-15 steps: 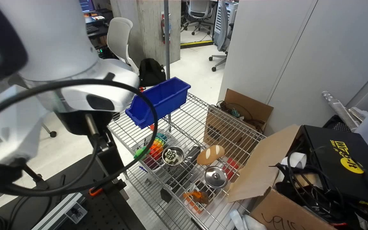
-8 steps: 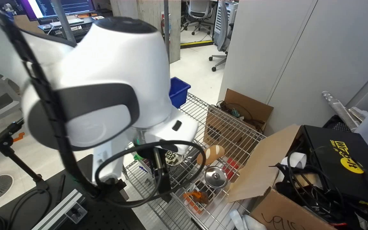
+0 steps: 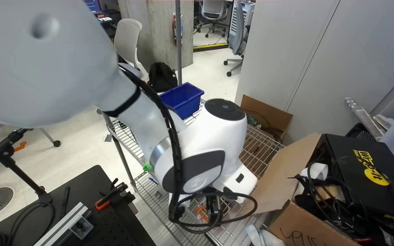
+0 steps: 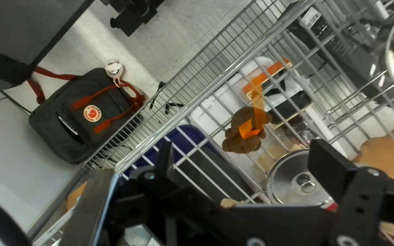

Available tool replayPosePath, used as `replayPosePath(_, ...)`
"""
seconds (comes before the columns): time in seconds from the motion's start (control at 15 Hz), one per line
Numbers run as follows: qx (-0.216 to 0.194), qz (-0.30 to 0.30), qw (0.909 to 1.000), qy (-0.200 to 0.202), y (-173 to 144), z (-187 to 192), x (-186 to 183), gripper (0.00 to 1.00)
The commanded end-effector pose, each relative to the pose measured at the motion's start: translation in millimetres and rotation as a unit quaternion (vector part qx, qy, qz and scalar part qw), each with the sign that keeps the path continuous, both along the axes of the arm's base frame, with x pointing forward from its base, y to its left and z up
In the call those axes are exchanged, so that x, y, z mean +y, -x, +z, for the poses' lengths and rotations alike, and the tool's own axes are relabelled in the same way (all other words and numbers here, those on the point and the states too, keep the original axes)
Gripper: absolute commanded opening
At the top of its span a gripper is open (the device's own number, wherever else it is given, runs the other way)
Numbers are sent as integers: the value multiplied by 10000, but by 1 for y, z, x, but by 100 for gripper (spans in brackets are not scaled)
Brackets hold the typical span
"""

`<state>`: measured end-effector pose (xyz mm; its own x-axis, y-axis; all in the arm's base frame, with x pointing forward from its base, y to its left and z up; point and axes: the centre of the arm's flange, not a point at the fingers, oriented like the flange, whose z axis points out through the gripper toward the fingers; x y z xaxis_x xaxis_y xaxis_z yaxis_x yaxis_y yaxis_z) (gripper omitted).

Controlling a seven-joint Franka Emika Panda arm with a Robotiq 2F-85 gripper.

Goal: Move the plush toy

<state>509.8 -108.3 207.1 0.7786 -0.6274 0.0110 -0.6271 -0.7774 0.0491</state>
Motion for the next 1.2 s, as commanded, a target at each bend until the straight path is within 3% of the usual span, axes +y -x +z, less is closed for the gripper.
replayPosePath(0.0,133,-343,9990,259,-48,-55,-19,100)
replayPosePath(0.47,497,-335,9973,426,-84,-119,-3,100)
replayPosePath(0.53,548,-309,9970,447,-85,-125,2,95)
replayPosePath(0.6,599,-295,9967,459,-87,-130,6,74)
replayPosePath(0.73,701,-352,9961,407,-91,-135,9,68)
replayPosePath(1.13,688,-537,9959,250,-101,-114,9,23)
